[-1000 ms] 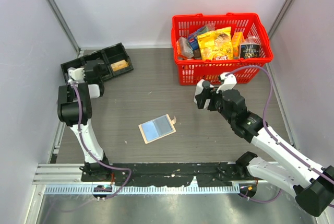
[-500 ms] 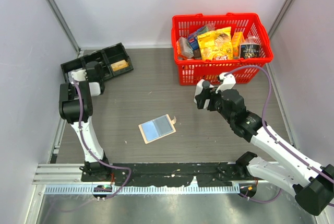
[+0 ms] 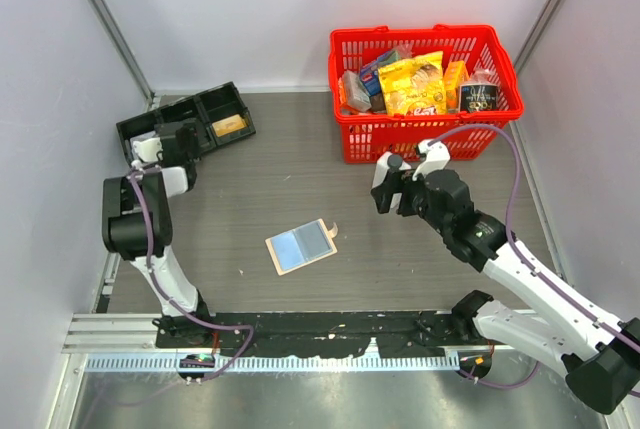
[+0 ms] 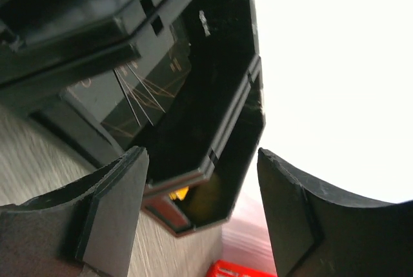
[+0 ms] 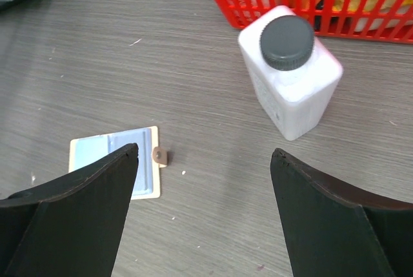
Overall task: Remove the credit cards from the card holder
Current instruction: Place the credit card in the storage box.
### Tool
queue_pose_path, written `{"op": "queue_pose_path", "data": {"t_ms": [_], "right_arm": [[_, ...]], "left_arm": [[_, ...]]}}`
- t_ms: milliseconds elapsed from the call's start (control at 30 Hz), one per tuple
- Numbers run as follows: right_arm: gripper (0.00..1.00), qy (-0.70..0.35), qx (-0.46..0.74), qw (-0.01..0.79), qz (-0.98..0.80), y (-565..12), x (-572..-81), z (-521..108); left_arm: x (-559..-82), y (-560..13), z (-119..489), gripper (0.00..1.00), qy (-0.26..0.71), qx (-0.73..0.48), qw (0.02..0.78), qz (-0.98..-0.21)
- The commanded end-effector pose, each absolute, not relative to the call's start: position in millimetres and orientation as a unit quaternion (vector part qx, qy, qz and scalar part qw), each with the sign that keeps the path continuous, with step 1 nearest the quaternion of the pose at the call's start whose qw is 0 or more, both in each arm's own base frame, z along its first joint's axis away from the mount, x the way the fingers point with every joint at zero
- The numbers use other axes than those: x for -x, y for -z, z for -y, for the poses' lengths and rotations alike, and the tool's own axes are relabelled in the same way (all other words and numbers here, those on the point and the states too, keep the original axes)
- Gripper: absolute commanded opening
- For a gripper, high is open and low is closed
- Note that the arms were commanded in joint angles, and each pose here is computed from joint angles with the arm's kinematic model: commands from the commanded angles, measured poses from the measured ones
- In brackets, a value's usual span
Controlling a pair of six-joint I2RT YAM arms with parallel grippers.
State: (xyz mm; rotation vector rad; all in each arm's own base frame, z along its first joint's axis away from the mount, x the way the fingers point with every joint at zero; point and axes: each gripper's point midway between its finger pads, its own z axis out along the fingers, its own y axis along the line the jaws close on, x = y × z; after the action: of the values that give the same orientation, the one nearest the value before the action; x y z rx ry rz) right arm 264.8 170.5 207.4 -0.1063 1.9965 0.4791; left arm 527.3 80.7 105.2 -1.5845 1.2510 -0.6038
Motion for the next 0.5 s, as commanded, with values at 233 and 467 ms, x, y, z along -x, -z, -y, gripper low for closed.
{"op": "queue_pose_path", "data": {"t_ms": [233, 467], "right_arm": [[0.85, -0.289, 0.103, 0.423, -0.853, -208, -248, -219], [0.84, -0.275, 0.142, 0.395, -0.865, -196, -243, -249]], "left_arm": [[-458, -171, 68, 0.82, 0.312, 0.428, 0.459, -0.714], [-365, -153, 157, 0.86, 0.264, 0.222, 0.394, -0.852]]}}
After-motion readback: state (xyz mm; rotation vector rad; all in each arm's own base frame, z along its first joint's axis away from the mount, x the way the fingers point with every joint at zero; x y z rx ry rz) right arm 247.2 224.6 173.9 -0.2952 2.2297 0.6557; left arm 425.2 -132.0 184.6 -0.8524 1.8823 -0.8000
